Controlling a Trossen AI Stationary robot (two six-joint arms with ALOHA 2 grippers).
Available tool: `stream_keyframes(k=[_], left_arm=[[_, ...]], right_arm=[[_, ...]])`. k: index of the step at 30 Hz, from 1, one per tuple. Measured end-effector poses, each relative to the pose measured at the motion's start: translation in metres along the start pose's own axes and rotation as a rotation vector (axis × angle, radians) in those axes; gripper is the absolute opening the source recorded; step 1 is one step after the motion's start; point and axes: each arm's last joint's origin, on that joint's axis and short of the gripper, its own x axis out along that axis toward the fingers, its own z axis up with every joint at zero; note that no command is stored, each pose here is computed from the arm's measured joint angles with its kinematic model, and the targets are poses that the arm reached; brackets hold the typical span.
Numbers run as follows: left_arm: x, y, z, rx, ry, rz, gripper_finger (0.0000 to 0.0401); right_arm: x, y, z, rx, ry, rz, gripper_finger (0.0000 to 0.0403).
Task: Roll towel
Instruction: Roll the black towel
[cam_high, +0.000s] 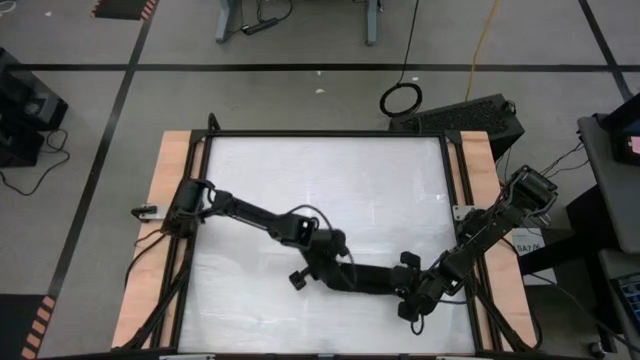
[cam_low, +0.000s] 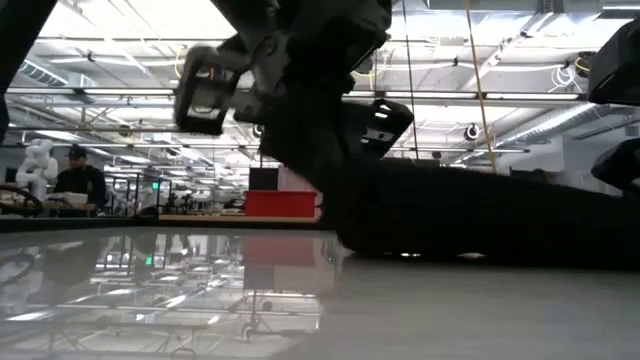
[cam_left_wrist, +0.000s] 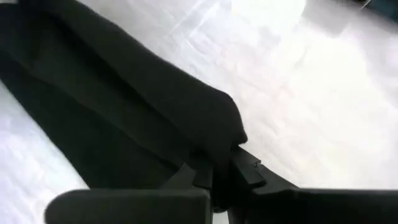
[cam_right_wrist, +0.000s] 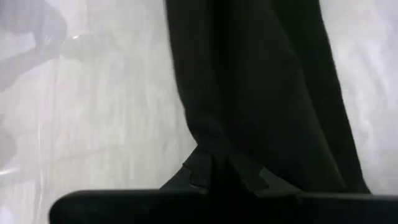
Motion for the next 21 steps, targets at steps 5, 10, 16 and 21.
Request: stream_keyframes(k=[5, 10, 16, 21], left_arm=[[-0.007, 0.01, -0.004, -0.14, -0.082, -0.087, 0.0014], [0.005, 0.02, -0.024, -0.334, -0.051, -0.12, 0.0014], [0.021, 0.024, -0.043, -0.501, -0.071, -0.253, 0.0014], [0.02, 0.03, -0.042, -0.555, -0.111, -0.236, 0.0014]], right_arm=[[0.0, 0.001, -0.001, -0.052, 0.041, 0.035, 0.0012], [-0.005, 0.0, 0.0, -0.085, 0.069, 0.025, 0.0037], [-0.023, 0.004, 0.008, -0.149, 0.128, -0.005, 0.0109], [-0.046, 0.021, 0.022, -0.272, 0.041, -0.072, 0.0147]])
